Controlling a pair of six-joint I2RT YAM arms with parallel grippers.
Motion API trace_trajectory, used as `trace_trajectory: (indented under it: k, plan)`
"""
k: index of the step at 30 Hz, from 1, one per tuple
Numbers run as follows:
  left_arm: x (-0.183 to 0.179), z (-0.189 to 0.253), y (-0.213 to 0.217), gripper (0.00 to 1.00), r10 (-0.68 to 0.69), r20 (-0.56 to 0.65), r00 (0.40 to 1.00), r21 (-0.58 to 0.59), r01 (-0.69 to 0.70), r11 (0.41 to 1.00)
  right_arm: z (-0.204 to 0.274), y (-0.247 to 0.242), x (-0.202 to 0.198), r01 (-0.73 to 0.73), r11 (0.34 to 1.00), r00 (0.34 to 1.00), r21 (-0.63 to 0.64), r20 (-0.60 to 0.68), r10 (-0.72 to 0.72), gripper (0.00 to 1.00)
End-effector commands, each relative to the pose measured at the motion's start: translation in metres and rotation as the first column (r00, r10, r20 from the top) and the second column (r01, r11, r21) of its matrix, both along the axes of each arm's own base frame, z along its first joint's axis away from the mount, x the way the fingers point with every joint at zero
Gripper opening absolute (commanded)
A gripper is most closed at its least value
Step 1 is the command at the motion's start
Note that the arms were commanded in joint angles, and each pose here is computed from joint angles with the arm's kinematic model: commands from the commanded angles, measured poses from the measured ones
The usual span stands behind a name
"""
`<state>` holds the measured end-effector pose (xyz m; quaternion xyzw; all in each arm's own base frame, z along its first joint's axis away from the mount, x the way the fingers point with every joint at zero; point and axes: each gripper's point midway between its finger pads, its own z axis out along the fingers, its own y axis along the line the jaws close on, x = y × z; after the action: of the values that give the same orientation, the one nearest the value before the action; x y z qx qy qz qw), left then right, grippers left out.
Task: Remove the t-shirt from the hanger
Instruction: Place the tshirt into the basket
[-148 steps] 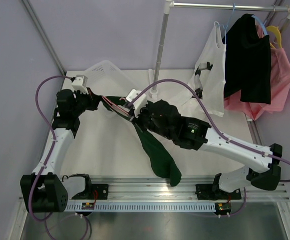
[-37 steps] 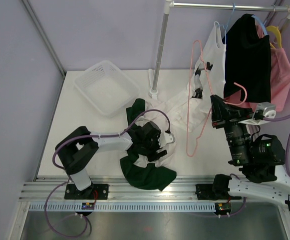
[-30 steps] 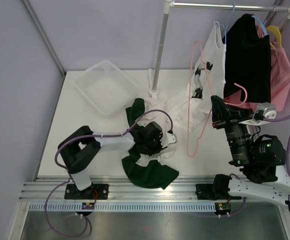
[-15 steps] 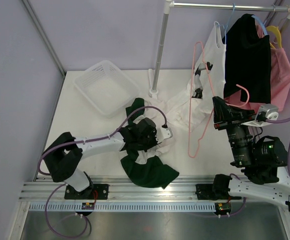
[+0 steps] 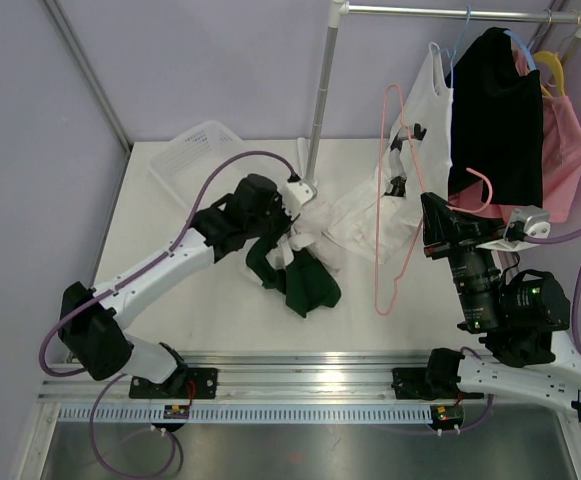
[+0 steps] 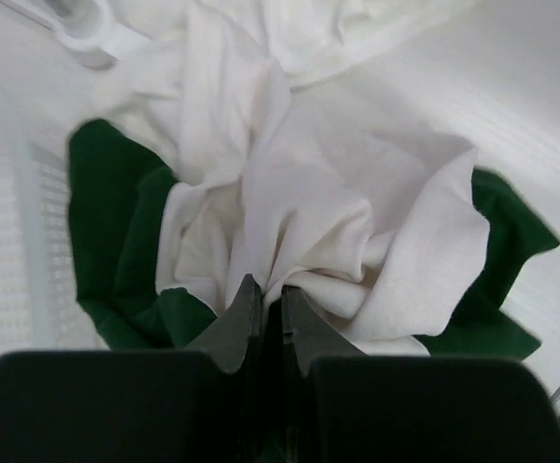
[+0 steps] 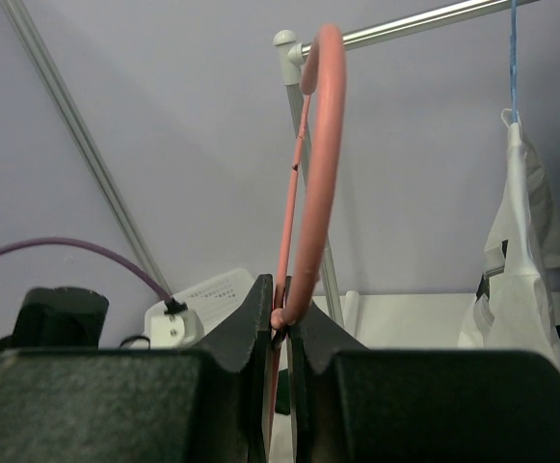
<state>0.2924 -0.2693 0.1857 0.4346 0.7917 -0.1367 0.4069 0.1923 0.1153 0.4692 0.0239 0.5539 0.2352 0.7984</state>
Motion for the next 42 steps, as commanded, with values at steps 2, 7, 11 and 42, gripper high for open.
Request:
trace_trajectory:
  k: [2, 7, 11, 42]
  plan:
    - [0.047, 0.093, 0.027, 0.0, 0.176, 0.099, 0.979, -0.085, -0.168, 0.982, 0.007, -0.003, -0.001, 0.003, 0.999, 1.0, 0.035, 0.003, -0.003, 0.0]
    - [0.085, 0.168, 0.065, 0.0, 0.32, 0.19, 0.928, -0.14, -0.297, 0.945, 0.007, -0.006, -0.002, 0.01, 0.999, 1.0, 0.035, 0.004, -0.01, 0.0]
    - [0.108, 0.232, 0.101, 0.0, 0.437, 0.303, 0.847, -0.197, -0.393, 0.898, 0.006, -0.008, -0.002, 0.011, 0.999, 1.0, 0.036, 0.007, -0.011, 0.0]
    - [0.273, 0.247, 0.236, 0.0, 0.715, 0.541, 0.444, -0.255, -0.723, 0.642, 0.006, 0.001, 0.002, 0.02, 1.0, 1.0, 0.003, 0.002, -0.02, 0.0]
